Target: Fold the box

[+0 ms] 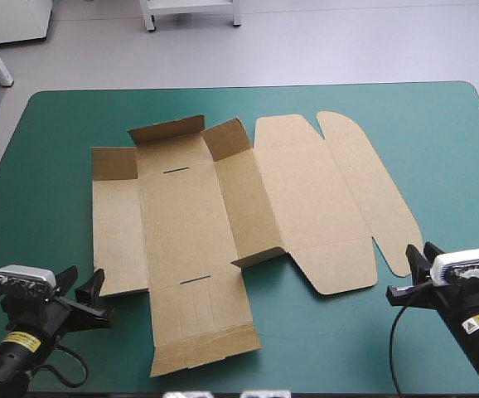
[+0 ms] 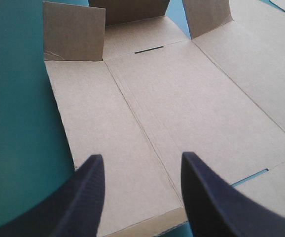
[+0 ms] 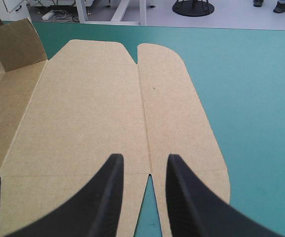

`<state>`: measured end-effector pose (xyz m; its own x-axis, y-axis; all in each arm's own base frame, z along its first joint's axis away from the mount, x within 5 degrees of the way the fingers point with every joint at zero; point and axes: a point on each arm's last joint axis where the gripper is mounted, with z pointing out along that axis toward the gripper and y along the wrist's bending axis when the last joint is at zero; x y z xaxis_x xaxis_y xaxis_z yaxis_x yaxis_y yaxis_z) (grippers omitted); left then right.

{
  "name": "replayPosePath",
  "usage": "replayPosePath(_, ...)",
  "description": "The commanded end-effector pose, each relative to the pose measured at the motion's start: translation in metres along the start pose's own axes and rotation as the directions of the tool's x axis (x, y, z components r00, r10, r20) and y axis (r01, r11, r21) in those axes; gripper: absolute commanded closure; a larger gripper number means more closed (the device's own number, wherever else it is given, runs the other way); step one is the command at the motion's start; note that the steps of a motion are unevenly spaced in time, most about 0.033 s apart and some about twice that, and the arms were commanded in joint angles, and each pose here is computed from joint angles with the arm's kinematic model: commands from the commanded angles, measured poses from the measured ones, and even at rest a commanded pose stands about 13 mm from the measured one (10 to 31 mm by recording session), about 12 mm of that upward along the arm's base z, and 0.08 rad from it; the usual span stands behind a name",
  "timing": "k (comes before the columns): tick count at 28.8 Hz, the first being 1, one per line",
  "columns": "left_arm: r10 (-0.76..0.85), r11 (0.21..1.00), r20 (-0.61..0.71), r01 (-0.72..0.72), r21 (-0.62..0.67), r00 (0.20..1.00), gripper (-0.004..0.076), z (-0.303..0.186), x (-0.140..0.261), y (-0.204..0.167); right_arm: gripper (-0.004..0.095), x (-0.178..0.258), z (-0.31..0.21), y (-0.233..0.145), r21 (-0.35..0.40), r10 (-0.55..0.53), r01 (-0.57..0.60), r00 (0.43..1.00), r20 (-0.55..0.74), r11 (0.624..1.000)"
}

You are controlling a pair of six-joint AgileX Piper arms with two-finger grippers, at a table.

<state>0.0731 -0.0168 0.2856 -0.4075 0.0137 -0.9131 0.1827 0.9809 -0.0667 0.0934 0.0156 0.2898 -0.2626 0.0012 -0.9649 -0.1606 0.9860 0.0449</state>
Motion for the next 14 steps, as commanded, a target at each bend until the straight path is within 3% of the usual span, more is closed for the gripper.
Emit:
replayPosePath(1, -0.007, 1.000, 0.094, 0.007, -0.001, 0.996, 0.0374, -0.0043, -0.0161, -0.0004, 0.0629, -0.0179, -0.0024, -0.0005, 0.010, -0.001, 0.000, 0.995, 0.099, 1.000)
replayPosePath(14, -0.053, 0.999, 0.094, 0.053, 0.003, 0.994, 0.0374, -0.0043, -0.0161, -0.0004, 0.0628, -0.0166, -0.0022, -0.0001, 0.007, -0.017, 0.016, 0.996, 0.084, 1.000)
